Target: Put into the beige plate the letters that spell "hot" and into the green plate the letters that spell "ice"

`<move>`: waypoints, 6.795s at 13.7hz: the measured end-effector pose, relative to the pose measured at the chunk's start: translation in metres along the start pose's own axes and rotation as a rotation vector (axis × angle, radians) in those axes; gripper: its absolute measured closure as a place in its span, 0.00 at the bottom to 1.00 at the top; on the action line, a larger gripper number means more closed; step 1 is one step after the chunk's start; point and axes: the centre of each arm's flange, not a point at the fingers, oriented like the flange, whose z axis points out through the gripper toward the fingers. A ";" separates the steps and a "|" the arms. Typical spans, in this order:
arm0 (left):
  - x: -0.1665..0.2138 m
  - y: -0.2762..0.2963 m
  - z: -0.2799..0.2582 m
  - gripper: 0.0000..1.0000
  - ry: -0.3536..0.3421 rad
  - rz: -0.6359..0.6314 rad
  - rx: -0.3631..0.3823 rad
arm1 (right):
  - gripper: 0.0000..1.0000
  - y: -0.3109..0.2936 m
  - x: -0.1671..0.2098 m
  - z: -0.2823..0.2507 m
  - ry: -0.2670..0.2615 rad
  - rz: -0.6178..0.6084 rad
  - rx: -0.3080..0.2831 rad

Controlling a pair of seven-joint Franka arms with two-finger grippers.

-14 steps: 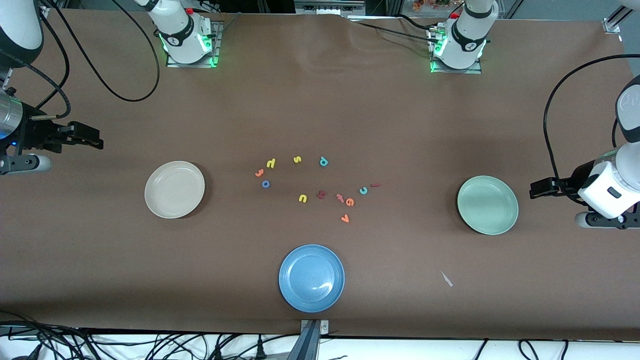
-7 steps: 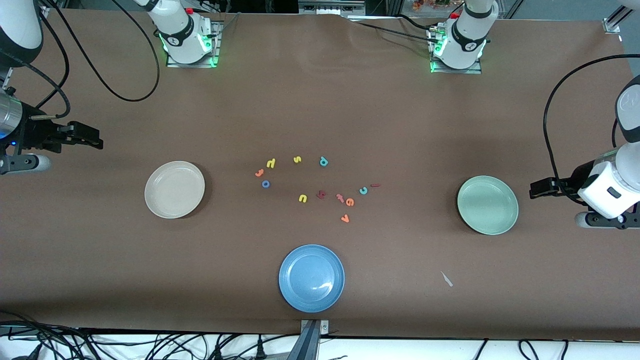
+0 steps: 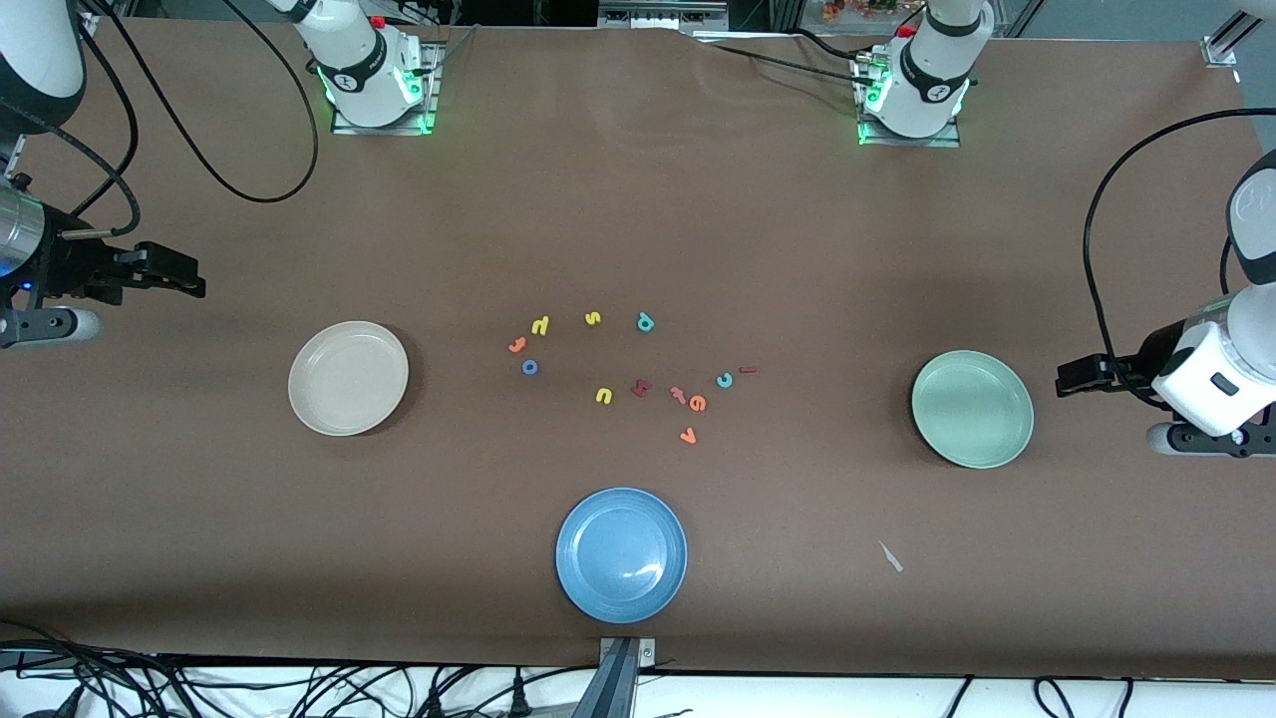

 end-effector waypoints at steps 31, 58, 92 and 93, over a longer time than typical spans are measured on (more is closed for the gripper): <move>-0.074 0.324 0.278 0.28 -0.141 -1.015 -0.089 | 0.00 -0.005 0.008 0.017 -0.027 -0.012 0.001; -0.071 0.332 0.312 0.93 -0.052 -1.027 -0.086 | 0.00 -0.273 0.025 0.193 0.083 0.029 0.070; -0.001 0.110 0.243 0.00 -0.076 -0.638 -0.088 | 0.00 -0.324 0.000 0.388 0.160 -0.168 -0.022; -0.005 0.138 0.241 0.00 -0.079 -0.669 -0.086 | 0.00 -0.324 -0.002 0.394 0.161 -0.187 -0.031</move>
